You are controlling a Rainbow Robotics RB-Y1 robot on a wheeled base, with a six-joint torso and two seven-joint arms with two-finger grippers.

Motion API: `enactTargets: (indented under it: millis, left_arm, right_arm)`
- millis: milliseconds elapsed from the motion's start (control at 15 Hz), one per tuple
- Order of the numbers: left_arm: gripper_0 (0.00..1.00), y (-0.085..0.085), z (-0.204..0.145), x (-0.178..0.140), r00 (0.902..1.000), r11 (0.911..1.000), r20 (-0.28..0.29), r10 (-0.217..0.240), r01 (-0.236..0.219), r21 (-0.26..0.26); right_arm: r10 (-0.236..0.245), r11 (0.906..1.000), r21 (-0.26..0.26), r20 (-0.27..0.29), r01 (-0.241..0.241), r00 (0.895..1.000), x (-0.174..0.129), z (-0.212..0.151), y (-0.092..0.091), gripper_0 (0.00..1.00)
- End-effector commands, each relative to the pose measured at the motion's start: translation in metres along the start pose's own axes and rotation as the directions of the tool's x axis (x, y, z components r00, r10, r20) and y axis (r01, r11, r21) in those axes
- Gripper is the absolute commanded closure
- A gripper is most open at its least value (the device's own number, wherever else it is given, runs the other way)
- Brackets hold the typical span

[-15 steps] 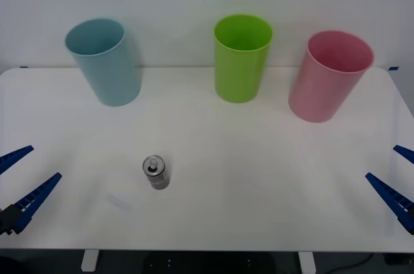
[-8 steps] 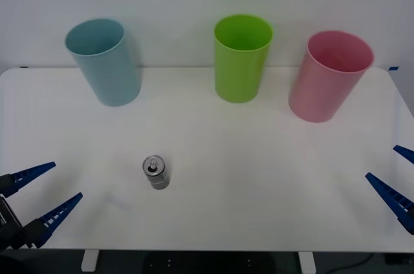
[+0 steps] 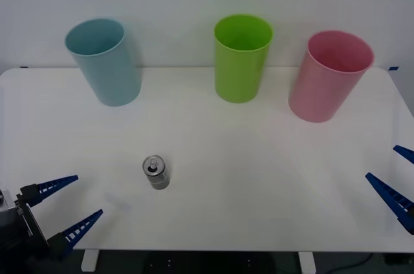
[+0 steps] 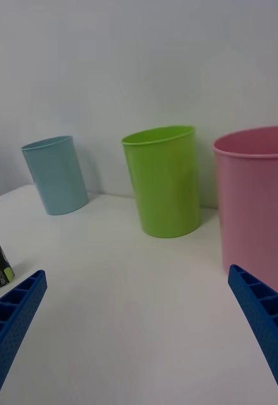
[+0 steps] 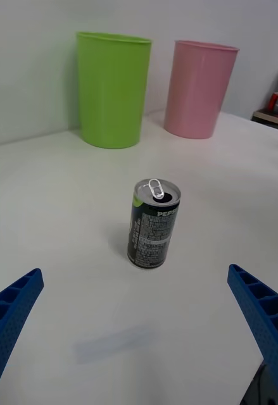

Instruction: Grasp the object on the table and drop it into the matching bin: aluminum can to the light blue bin, PET bottle to the pink bin.

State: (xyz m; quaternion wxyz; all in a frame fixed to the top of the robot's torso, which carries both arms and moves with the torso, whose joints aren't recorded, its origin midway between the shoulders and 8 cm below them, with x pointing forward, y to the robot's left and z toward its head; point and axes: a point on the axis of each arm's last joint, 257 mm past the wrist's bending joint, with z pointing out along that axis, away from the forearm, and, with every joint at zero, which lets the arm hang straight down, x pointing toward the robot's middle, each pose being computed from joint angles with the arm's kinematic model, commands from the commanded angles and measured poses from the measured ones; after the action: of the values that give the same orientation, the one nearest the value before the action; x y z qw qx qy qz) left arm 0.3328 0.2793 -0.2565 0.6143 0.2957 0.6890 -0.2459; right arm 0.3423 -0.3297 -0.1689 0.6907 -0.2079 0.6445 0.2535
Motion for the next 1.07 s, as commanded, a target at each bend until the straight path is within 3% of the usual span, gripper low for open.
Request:
enactTargets:
  millis: [67,200,400,667,1067]
  left_arm:
    - [0.0,0.002,0.007,0.018,0.9994,0.9994,-0.002,0.036,-0.036,0.001]
    - [0.0,0.004,0.013,0.03,0.9987,0.9987,0.001,0.052,-0.052,-0.001]
    - [0.0,0.003,0.025,0.041,0.9994,0.9996,0.019,0.029,-0.029,0.006]
    - [0.0,-0.001,0.044,0.042,0.9983,0.9999,0.057,0.009,-0.009,-0.014]
    - [0.0,-0.007,0.077,0.042,0.9972,0.9991,0.07,0.024,-0.022,-0.037]
  right_arm:
    - [0.0,1.0,0.0,0.0,0.0,1.0,0.0,0.0,0.0,0.0]
    - [0.0,1.0,0.0,0.0,0.0,1.0,0.0,0.0,0.0,0.0]
    - [0.0,1.0,0.0,0.0,0.0,1.0,0.0,0.0,0.0,0.0]
    - [0.0,1.0,0.0,0.0,0.0,1.0,0.0,0.0,0.0,0.0]
    - [0.0,1.0,0.0,0.0,0.0,1.0,0.0,0.0,0.0,0.0]
